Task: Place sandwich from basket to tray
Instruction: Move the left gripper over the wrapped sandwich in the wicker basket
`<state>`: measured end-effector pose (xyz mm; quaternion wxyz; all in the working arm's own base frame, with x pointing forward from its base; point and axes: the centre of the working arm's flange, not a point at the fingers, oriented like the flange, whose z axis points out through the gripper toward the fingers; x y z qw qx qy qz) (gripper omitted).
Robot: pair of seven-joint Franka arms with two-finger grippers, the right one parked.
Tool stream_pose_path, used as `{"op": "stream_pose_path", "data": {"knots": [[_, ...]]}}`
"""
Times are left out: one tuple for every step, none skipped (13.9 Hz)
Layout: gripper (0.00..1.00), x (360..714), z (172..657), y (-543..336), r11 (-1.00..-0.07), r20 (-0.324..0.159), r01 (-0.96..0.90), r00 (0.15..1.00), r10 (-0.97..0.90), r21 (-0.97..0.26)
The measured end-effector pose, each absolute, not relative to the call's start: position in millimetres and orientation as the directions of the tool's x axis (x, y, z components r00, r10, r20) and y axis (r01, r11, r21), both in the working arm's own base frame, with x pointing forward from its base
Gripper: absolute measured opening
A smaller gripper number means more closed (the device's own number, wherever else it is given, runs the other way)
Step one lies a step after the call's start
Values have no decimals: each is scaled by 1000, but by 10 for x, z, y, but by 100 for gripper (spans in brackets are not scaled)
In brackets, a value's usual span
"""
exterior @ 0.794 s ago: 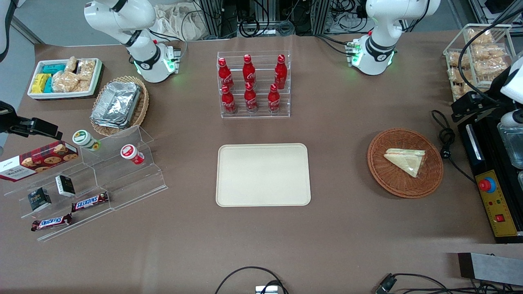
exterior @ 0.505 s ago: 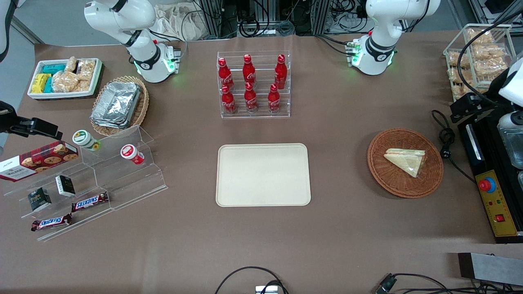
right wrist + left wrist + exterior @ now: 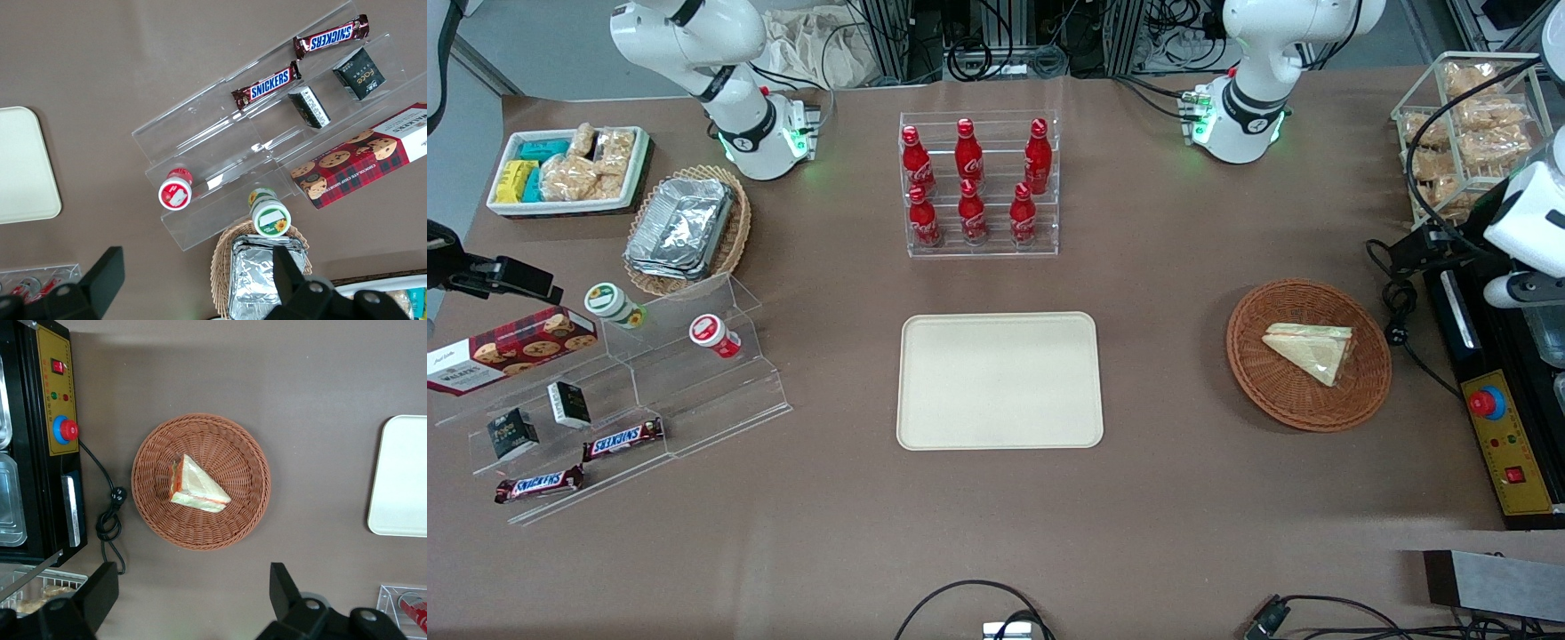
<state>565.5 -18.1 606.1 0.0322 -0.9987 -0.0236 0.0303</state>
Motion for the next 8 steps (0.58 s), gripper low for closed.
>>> {"op": "stream_pose_path", "data": {"knots": [[100,5685,5994,-163,-996,-70,59,996,63,-68],[100,5728,5900,-149,-994,-84,88,992,94,-71],[100,5777,5795,-149,-990,-98,122,987,128,-71],[100,5828,5685,-160,-986,-108,155,981,162,-67],[100,5873,5570,-164,-980,-113,189,974,195,-63],[100,5904,5439,-149,-972,-113,228,966,233,-62],[100,5918,5306,-109,-964,-115,260,957,266,-62],[100,5922,5164,-52,-958,-115,282,951,287,-62]]}}
